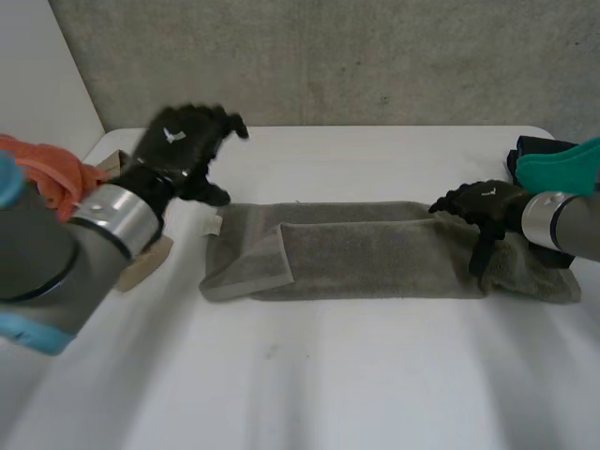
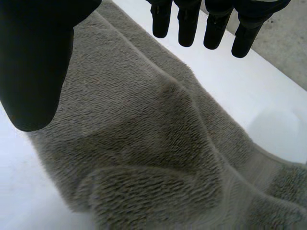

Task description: Fold the laundry.

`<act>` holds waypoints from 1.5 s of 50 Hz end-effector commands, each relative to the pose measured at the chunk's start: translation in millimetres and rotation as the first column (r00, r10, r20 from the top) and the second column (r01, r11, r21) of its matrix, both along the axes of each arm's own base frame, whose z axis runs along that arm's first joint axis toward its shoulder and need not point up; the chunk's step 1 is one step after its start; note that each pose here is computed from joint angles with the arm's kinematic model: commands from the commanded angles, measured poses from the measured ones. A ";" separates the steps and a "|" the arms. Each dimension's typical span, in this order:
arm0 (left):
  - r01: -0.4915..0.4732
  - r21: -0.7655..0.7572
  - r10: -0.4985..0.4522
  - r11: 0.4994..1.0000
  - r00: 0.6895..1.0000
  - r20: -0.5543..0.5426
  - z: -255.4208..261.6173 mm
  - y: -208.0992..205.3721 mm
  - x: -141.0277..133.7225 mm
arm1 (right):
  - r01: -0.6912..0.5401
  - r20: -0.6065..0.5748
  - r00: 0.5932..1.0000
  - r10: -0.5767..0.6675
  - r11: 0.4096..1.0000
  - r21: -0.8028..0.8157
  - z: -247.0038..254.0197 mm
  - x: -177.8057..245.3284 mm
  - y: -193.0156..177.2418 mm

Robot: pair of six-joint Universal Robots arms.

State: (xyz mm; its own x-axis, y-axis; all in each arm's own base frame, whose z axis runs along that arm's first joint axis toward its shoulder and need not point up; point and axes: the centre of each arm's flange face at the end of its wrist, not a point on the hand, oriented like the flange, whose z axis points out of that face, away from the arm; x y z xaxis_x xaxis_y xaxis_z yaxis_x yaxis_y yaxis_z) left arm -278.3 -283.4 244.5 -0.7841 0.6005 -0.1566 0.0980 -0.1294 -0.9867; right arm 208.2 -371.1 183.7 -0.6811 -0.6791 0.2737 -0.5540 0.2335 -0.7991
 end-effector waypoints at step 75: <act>0.009 0.199 -0.055 0.980 0.972 0.227 -84.8 -14.2 -74.9 | 0.093 0.049 0.994 -0.093 0.996 0.005 -20.0 -15.8 29.8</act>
State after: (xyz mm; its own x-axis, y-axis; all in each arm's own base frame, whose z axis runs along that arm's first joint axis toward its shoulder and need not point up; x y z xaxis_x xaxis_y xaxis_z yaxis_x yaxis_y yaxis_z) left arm -334.7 -295.1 197.3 -0.7636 0.5963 -0.2478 0.3248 0.0231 -0.9455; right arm 190.9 -349.8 172.4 -0.7589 -0.5981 0.2577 -0.4834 0.2522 -0.8383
